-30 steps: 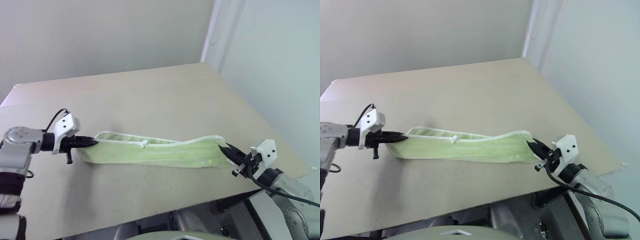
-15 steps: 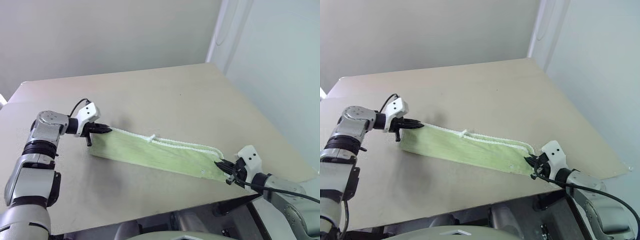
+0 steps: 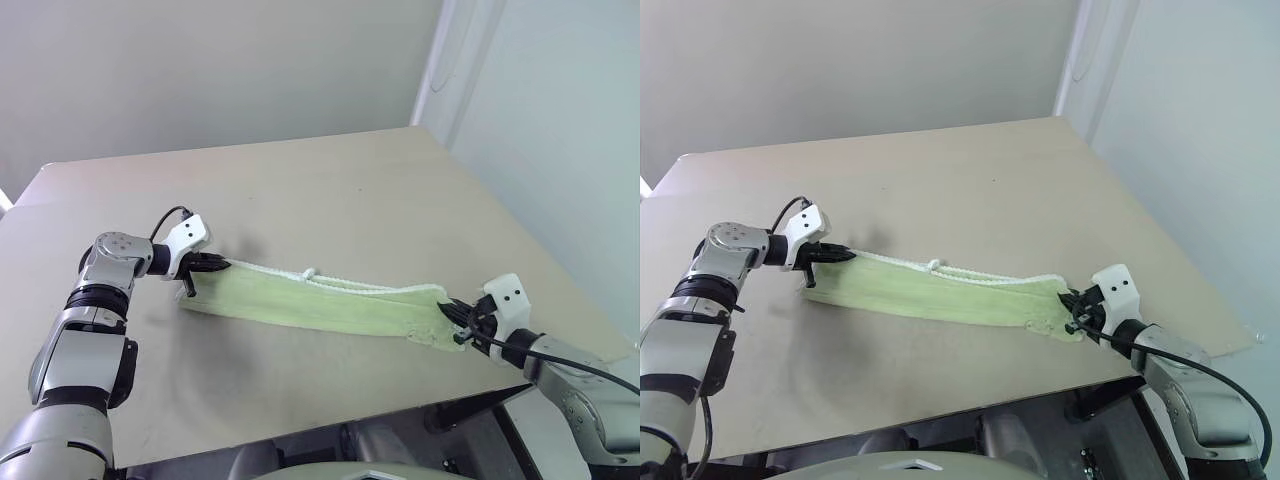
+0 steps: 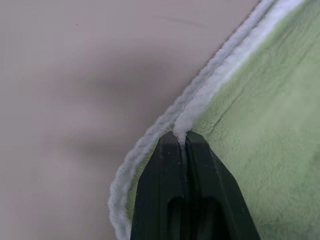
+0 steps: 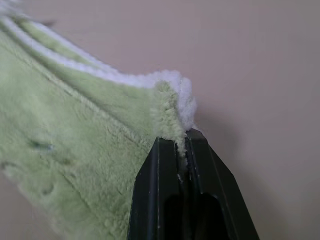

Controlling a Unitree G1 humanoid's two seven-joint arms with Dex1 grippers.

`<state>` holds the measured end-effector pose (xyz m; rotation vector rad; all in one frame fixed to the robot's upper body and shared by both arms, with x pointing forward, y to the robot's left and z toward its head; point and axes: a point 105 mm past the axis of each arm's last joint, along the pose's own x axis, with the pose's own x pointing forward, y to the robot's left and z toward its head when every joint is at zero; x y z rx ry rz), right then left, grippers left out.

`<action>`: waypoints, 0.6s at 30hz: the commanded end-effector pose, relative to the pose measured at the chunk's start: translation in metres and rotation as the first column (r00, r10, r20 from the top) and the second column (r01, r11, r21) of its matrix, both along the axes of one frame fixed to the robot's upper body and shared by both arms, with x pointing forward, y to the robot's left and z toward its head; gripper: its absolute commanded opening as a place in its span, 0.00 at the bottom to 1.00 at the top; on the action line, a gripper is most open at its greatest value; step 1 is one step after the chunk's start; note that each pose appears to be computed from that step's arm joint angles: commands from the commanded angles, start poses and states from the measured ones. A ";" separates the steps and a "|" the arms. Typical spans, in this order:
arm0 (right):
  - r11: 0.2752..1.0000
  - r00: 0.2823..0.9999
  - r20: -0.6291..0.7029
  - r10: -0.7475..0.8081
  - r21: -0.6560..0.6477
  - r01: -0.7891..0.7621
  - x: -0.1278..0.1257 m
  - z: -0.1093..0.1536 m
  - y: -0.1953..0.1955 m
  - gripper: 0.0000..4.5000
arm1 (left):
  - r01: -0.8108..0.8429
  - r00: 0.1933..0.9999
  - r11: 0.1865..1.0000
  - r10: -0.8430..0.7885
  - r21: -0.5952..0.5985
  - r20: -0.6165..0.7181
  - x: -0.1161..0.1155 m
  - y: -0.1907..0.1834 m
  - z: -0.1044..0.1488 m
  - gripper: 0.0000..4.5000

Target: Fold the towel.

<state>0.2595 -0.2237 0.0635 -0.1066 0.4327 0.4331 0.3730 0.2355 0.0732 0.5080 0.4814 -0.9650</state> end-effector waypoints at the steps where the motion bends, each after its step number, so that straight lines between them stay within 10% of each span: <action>1: 0.999 1.000 0.016 -0.008 -0.033 0.009 0.005 0.006 -0.006 0.06 | -0.019 0.998 0.999 0.022 -0.043 0.066 0.010 -0.002 0.019 0.05; 13: 0.998 1.000 -0.005 0.020 0.053 -0.020 -0.001 0.017 0.001 0.97 | -0.084 0.991 0.996 0.082 0.005 0.109 0.013 0.016 0.023 0.96; 18: 0.964 0.995 0.004 -0.097 0.248 0.093 0.003 0.044 -0.016 1.00 | -0.184 0.959 0.982 0.188 -0.038 0.212 0.027 0.020 0.037 1.00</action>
